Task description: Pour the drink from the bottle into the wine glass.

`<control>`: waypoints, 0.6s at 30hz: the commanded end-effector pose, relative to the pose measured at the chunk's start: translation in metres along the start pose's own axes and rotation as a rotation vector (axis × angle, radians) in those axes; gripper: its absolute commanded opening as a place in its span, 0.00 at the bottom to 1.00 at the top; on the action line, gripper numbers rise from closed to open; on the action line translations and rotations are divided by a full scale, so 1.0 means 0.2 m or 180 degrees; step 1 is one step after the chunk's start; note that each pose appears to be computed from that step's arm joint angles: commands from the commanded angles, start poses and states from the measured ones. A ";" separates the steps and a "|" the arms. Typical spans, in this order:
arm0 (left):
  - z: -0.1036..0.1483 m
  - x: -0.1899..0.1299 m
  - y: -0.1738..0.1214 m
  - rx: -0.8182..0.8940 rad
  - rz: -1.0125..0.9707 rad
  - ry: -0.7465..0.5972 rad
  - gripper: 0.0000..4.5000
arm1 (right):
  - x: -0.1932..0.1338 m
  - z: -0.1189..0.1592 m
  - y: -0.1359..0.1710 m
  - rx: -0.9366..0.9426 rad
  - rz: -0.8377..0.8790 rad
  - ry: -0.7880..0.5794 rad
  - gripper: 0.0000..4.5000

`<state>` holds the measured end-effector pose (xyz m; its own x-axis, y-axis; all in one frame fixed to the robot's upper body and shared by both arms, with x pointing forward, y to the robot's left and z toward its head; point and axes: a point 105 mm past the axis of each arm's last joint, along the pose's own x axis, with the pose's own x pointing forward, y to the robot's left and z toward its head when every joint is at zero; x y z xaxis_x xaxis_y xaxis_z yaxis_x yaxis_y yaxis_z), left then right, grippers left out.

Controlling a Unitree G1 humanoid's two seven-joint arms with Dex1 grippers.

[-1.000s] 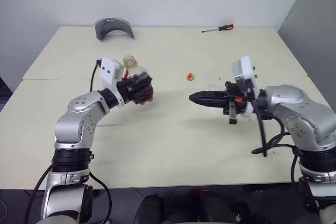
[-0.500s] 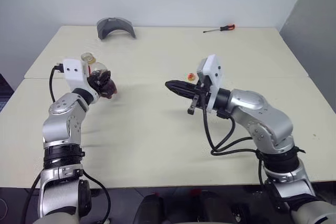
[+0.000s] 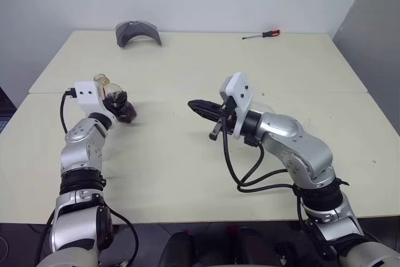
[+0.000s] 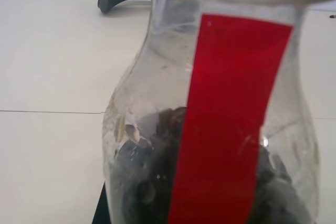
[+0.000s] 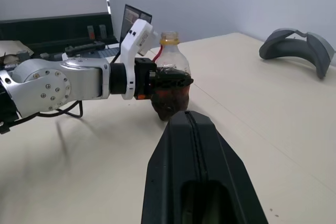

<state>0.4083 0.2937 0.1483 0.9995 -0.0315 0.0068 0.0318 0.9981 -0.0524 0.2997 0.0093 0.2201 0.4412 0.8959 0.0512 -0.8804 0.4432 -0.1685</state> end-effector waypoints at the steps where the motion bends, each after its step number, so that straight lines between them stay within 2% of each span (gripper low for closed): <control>1: 0.04 0.01 0.00 0.0074 0.0018 -0.0108 0.25 | -0.01 0.04 -0.01 -0.0075 -0.0013 -0.0079 0.00; 9: 0.03 0.00 0.02 0.0127 0.0060 -0.0083 0.25 | -0.01 0.05 -0.02 -0.0064 -0.0007 -0.0101 0.00; 11: 0.03 0.00 0.02 0.0167 0.0089 -0.0090 0.41 | -0.01 0.05 -0.02 -0.0068 -0.0010 -0.0099 0.00; 12: 0.03 0.00 0.03 0.0170 0.0098 -0.0092 0.45 | -0.01 0.05 -0.02 -0.0068 -0.0010 -0.0098 0.00; 18: 0.04 -0.02 0.05 0.0203 0.0159 -0.0105 0.85 | -0.01 0.05 -0.04 -0.0086 -0.0028 -0.0105 0.00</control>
<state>0.4072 0.2983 0.1435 1.0000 0.0031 -0.0023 -0.0031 0.9999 -0.0136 0.3047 0.0058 0.2170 0.4501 0.8922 0.0376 -0.8791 0.4501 -0.1571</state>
